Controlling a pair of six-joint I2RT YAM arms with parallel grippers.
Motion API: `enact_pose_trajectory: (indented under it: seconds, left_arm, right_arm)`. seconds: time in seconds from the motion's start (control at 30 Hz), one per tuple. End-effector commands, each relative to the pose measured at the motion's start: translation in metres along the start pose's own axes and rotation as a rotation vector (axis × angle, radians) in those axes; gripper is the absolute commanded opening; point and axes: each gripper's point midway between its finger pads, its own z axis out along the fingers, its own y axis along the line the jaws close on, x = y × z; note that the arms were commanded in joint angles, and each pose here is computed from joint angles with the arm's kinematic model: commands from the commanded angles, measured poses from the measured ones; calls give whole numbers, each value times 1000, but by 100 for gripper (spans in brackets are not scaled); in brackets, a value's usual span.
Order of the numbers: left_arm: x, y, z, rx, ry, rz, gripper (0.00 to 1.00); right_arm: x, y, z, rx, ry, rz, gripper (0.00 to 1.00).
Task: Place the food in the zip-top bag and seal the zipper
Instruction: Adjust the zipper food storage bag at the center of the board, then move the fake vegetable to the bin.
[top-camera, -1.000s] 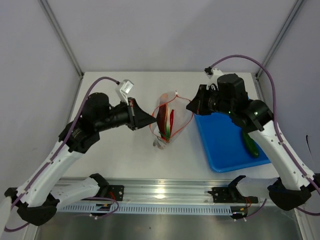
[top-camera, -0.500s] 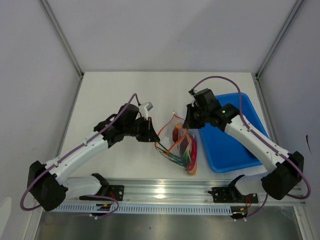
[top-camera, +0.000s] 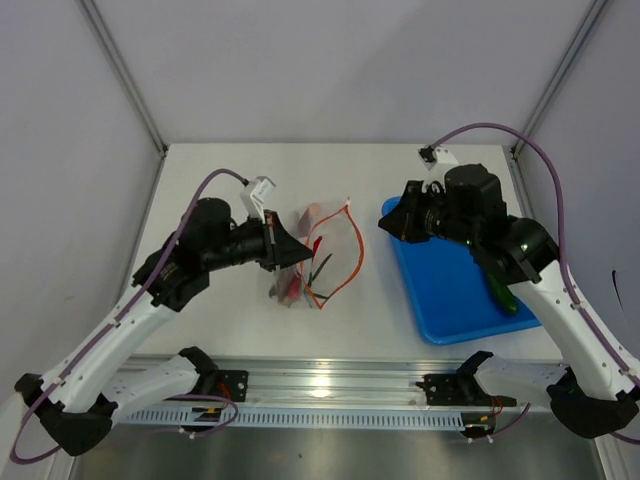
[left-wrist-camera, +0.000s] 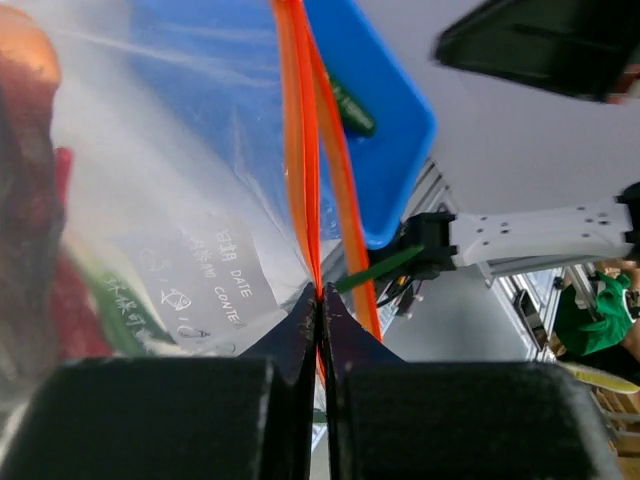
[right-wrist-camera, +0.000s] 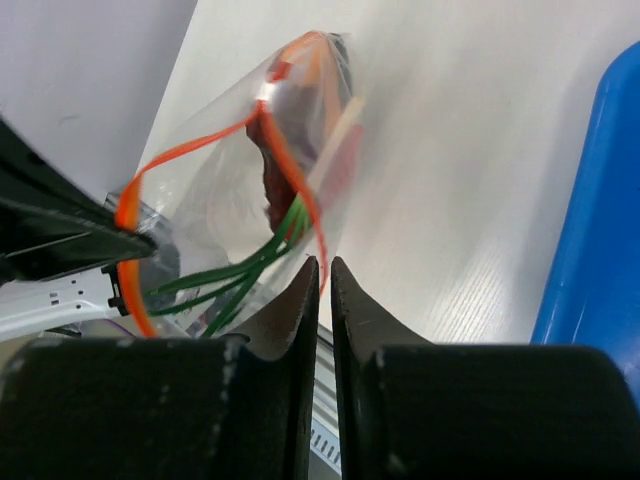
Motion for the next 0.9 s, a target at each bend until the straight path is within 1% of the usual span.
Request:
enact_pose_trajectory:
  seconds: [0.0, 0.03, 0.13, 0.2, 0.23, 0.27, 0.3, 0.37, 0.4, 0.43, 0.47, 0.53, 0.57, 0.63, 0.67, 0.7, 0.73, 0.77, 0.87]
  left_arm:
    - [29, 33, 23, -66, 100, -66, 1]
    - [36, 35, 26, -59, 121, -84, 1]
    - [43, 40, 31, -52, 129, -92, 1]
    - [41, 40, 31, -59, 123, -86, 0]
    - [40, 41, 31, -62, 123, -82, 1]
    - [39, 39, 30, -59, 120, -78, 1]
    - [35, 36, 29, -54, 111, -73, 1]
    - [26, 30, 27, -42, 89, -57, 1]
    - [25, 29, 27, -41, 90, -55, 1]
    - [21, 27, 26, -35, 83, -46, 1]
    - [18, 23, 26, -26, 81, -41, 0]
    - [13, 18, 27, -17, 80, -33, 0]
    - [12, 16, 27, -10, 84, -30, 1]
    - [7, 11, 26, 7, 76, -21, 1]
    - [7, 11, 26, 7, 76, -21, 0]
    - [5, 10, 26, 12, 74, -18, 1]
    - [4, 8, 26, 15, 71, -16, 1]
    - [4, 8, 28, 20, 71, -14, 1]
    - [5, 7, 30, 38, 77, -23, 1]
  right_arm:
    - [19, -14, 17, 46, 62, 19, 12]
    - [27, -18, 23, 53, 84, 21, 12]
    - [35, -21, 38, 46, 112, 28, 13]
    - [41, -22, 46, 45, 137, 29, 17]
    - [42, -22, 48, 44, 142, 30, 21]
    - [41, -22, 50, 43, 142, 28, 28]
    - [40, -22, 49, 50, 140, 24, 43]
    - [37, -33, 46, 98, 139, 18, 53]
    - [31, -38, 44, 131, 116, 14, 59]
    - [29, -46, 41, 157, 115, 12, 60]
    - [27, -62, 38, 213, 111, 28, 65]
    - [26, -81, 31, 282, 104, 57, 68]
    - [23, -109, 23, 389, 87, 95, 72]
    - [30, -137, 12, 492, 105, 140, 78]
    - [27, -162, 2, 577, 87, 171, 85]
    - [30, -175, -3, 628, 94, 185, 87]
    - [35, -191, -8, 692, 107, 206, 92]
    - [37, -215, -22, 790, 106, 238, 99]
    - [55, -251, -34, 911, 138, 297, 99]
